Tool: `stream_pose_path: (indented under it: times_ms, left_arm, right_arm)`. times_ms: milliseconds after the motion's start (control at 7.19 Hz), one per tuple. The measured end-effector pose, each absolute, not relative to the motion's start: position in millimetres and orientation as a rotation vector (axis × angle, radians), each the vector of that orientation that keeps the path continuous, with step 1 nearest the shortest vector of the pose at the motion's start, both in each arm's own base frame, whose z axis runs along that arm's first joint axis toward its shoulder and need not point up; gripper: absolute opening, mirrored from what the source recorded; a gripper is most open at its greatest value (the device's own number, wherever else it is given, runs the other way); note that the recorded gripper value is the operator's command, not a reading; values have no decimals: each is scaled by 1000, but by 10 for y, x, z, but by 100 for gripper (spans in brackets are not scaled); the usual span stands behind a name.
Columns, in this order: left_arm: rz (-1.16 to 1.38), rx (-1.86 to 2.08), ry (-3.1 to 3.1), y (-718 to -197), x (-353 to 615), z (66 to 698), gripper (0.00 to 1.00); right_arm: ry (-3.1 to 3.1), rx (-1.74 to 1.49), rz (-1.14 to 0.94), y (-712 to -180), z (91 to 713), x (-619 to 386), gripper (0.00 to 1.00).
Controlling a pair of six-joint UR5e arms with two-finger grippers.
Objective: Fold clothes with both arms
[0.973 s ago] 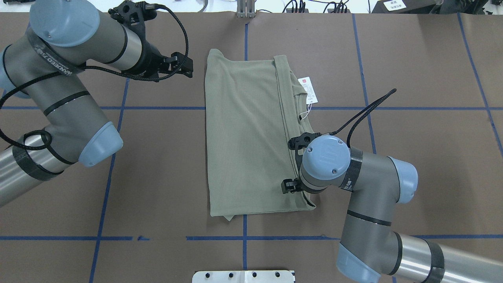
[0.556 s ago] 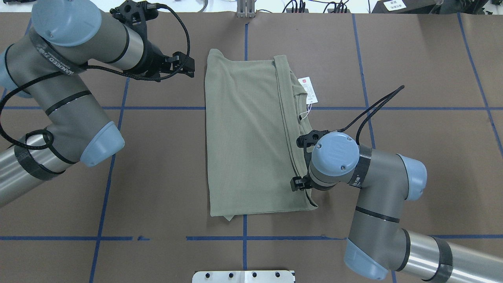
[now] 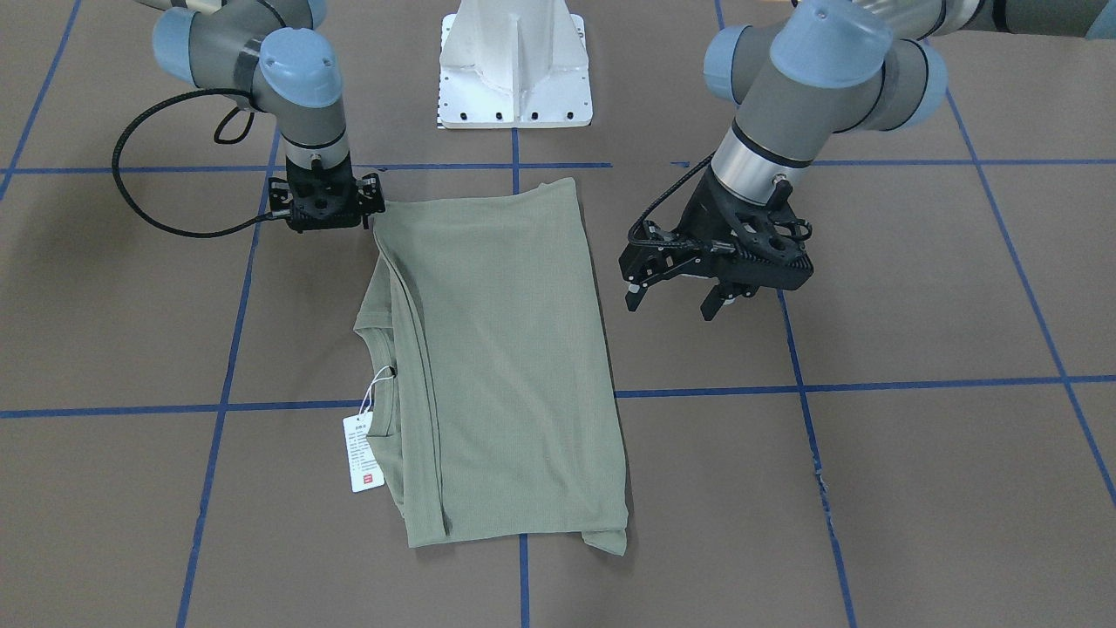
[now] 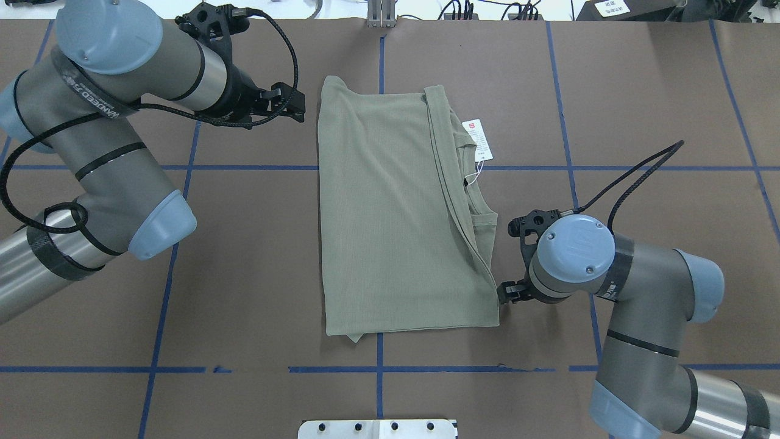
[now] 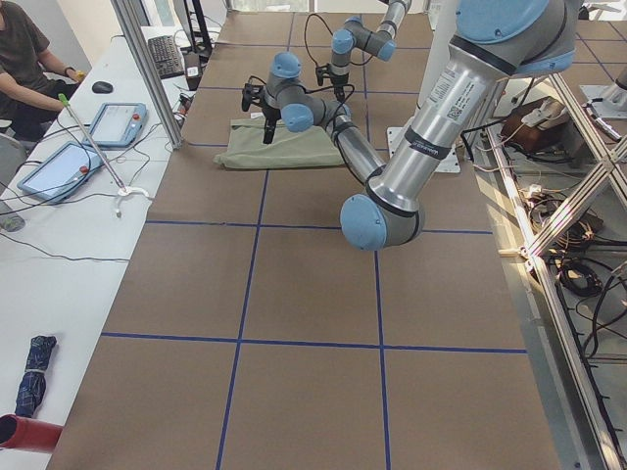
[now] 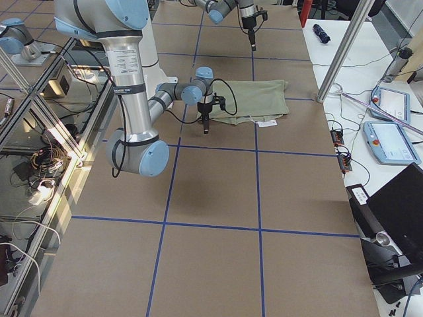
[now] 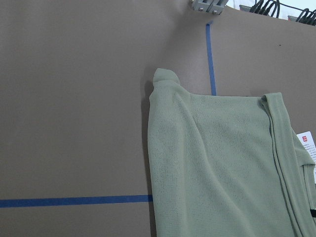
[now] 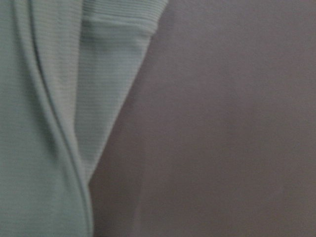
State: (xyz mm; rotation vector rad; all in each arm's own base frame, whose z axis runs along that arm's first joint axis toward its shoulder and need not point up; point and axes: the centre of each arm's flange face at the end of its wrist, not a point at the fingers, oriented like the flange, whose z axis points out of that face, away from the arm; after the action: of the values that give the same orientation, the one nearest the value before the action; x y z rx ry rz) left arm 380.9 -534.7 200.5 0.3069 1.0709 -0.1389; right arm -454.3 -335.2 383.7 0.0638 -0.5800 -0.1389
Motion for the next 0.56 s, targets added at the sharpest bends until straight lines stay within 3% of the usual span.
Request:
stream_pose_path:
  times_ms: [556]
  left_arm:
    - [-129, 318, 1073, -5331, 3796, 1974, 100]
  right_arm:
    - [-681, 113, -93, -3819, 3167, -4565, 100]
